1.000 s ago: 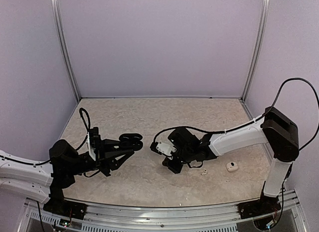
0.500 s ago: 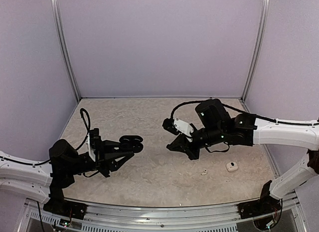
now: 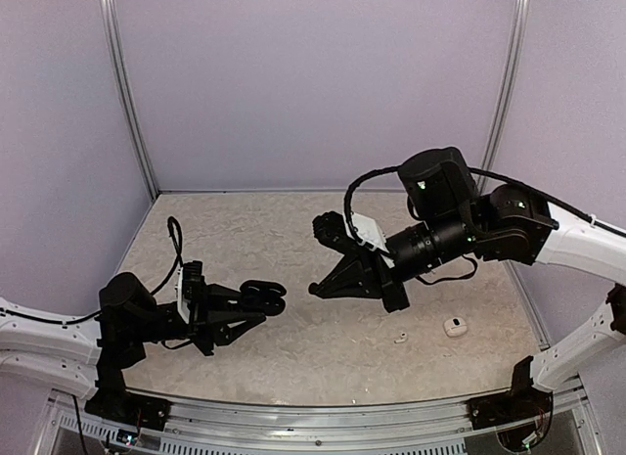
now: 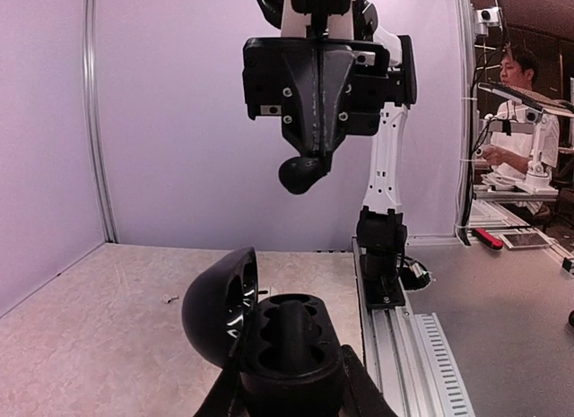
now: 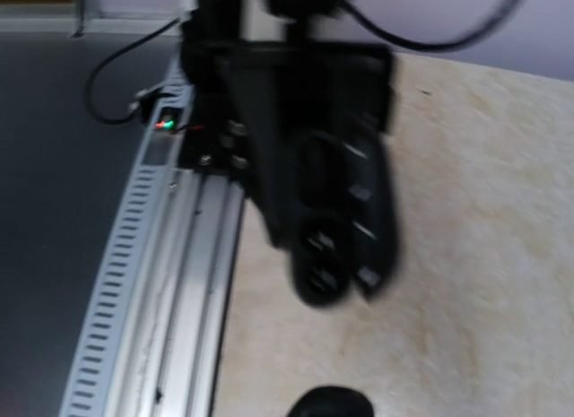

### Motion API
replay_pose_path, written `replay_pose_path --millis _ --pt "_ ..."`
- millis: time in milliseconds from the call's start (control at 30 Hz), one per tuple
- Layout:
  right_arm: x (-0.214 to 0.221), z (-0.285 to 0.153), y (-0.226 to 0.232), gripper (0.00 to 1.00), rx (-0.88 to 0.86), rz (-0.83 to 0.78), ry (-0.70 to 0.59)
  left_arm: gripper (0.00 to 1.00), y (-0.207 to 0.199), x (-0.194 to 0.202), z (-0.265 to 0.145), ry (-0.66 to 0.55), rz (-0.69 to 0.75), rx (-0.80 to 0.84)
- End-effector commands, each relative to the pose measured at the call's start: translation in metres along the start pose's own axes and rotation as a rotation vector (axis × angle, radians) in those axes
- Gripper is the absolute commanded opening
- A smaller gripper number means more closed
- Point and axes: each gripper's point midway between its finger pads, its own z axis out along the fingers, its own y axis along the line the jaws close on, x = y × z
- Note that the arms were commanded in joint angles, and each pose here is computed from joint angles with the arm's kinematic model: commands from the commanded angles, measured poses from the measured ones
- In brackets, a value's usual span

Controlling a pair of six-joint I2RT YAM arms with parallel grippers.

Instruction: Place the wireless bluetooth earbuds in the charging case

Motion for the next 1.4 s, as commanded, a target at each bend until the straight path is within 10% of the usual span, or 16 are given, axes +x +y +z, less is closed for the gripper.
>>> replay_pose_path --millis 0,1367 --pt "0.007 0.018 0.024 0.00 -0.073 -0.041 0.093 0.00 -0.002 -0.010 0.006 -0.011 -0.006 0.030" --pt "-0.001 0.060 0.021 0.00 -0.043 -0.069 0.118 0.00 -0.015 -0.003 0.023 0.025 0.050 0.068"
